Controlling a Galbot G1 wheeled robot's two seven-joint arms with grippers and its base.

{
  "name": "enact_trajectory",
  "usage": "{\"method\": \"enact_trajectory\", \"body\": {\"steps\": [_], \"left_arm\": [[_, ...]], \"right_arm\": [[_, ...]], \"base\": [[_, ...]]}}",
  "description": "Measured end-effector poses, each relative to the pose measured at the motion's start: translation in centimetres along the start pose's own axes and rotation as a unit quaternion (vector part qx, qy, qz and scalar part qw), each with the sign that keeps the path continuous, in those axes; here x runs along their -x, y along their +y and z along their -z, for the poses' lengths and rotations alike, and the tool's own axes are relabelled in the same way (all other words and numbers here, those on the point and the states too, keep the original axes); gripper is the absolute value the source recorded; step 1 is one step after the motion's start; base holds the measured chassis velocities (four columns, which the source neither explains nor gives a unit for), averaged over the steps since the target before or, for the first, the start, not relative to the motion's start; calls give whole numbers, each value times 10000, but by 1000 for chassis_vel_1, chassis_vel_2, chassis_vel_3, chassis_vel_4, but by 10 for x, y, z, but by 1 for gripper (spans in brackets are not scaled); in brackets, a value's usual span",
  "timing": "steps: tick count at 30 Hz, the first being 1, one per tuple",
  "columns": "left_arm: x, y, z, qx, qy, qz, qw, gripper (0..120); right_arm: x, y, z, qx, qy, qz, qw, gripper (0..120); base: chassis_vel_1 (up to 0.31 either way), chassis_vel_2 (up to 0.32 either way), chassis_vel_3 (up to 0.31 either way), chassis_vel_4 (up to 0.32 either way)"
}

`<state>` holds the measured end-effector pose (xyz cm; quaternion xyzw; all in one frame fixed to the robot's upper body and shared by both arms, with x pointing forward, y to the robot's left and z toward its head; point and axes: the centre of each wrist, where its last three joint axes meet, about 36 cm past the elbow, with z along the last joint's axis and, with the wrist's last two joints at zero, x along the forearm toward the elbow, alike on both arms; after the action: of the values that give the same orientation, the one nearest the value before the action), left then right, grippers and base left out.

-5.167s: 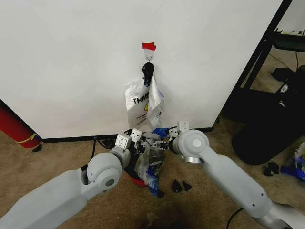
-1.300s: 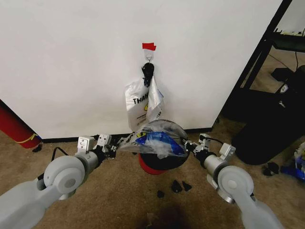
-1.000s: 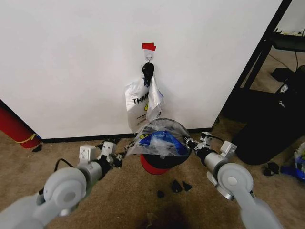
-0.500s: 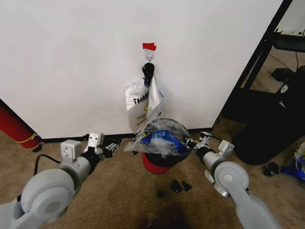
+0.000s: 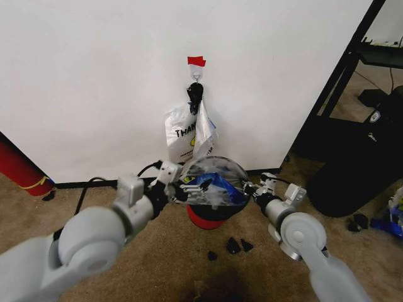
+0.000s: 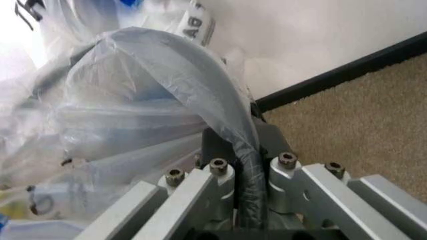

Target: Pick up the garbage bag from the wall and place it over the trash bin.

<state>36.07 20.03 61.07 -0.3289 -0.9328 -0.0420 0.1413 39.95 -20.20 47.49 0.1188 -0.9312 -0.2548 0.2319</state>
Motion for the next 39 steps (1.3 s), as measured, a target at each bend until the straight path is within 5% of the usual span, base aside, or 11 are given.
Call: {"method": "enact_trajectory", "body": {"steps": [9, 30, 35, 39], "left_arm": [[30, 3, -14, -48, 549, -107, 9984, 93], [46, 7, -33, 127, 703, 49, 9974, 14], [43, 4, -33, 109, 604, 63, 9981, 0], [38, 3, -33, 71, 481, 66, 9988, 0]], "right_arm": [[0, -1, 0, -38, 1, -41, 10000, 1], [2, 2, 1, -2, -10, -6, 10000, 1], [4, 2, 1, -1, -5, -20, 10000, 1], [7, 1, 1, 14, -7, -67, 10000, 1]], "base": [[0, 0, 0, 0], [0, 0, 0, 0], [0, 0, 0, 0], [0, 0, 0, 0]]}}
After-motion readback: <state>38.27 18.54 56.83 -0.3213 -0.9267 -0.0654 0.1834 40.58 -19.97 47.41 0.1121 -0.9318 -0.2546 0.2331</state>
